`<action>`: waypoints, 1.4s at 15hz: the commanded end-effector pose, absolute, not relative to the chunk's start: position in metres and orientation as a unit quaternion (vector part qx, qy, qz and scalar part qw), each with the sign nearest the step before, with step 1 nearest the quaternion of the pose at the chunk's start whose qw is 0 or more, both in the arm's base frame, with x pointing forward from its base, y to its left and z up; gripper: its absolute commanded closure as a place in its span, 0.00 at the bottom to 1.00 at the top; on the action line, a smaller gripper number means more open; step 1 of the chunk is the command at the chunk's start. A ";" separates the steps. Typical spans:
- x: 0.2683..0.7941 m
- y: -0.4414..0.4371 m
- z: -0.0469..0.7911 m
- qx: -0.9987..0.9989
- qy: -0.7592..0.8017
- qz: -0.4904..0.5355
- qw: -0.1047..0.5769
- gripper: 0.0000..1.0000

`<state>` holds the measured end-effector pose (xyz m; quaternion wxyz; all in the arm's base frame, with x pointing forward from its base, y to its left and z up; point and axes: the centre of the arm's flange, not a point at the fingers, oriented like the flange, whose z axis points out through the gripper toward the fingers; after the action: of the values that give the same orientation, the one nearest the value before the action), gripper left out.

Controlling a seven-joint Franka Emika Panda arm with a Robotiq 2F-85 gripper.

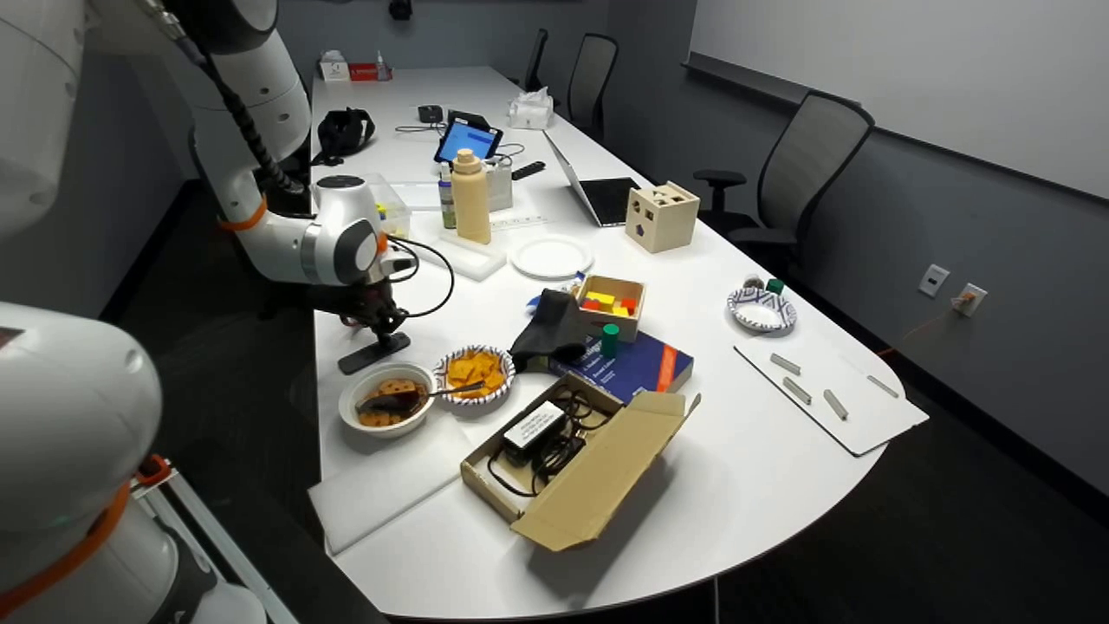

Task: Press a button on the remote control.

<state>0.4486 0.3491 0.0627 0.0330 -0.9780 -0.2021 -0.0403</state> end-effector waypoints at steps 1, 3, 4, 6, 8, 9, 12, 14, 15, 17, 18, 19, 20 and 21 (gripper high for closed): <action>0.444 0.343 0.032 -0.982 -0.187 -0.015 0.013 1.00; 0.450 0.348 0.053 -0.984 -0.178 -0.015 0.013 1.00; 0.451 0.350 0.063 -0.984 -0.175 -0.011 0.013 1.00; 0.453 0.355 0.077 -0.985 -0.171 -0.002 0.015 1.00; 0.450 0.361 0.093 -0.984 -0.174 0.014 0.021 1.00; 0.449 0.367 0.102 -0.984 -0.177 0.014 0.024 1.00; 0.447 0.384 0.136 -0.982 -0.185 0.003 0.034 1.00; 0.448 0.392 0.160 -0.982 -0.185 -0.006 0.033 1.00; 0.448 0.394 0.168 -0.983 -0.180 -0.003 0.027 0.74; 0.449 0.393 0.181 -0.986 -0.167 0.002 0.014 0.66; 0.449 0.393 0.186 -0.986 -0.165 0.008 0.011 0.57; 0.449 0.393 0.188 -0.987 -0.161 0.011 0.007 0.51; 0.448 0.393 0.193 -0.987 -0.160 0.017 0.004 0.44; 0.447 0.393 0.193 -0.987 -0.158 0.022 0.003 0.35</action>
<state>0.4496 0.3925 0.1784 0.0174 -0.9857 -0.1671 0.0098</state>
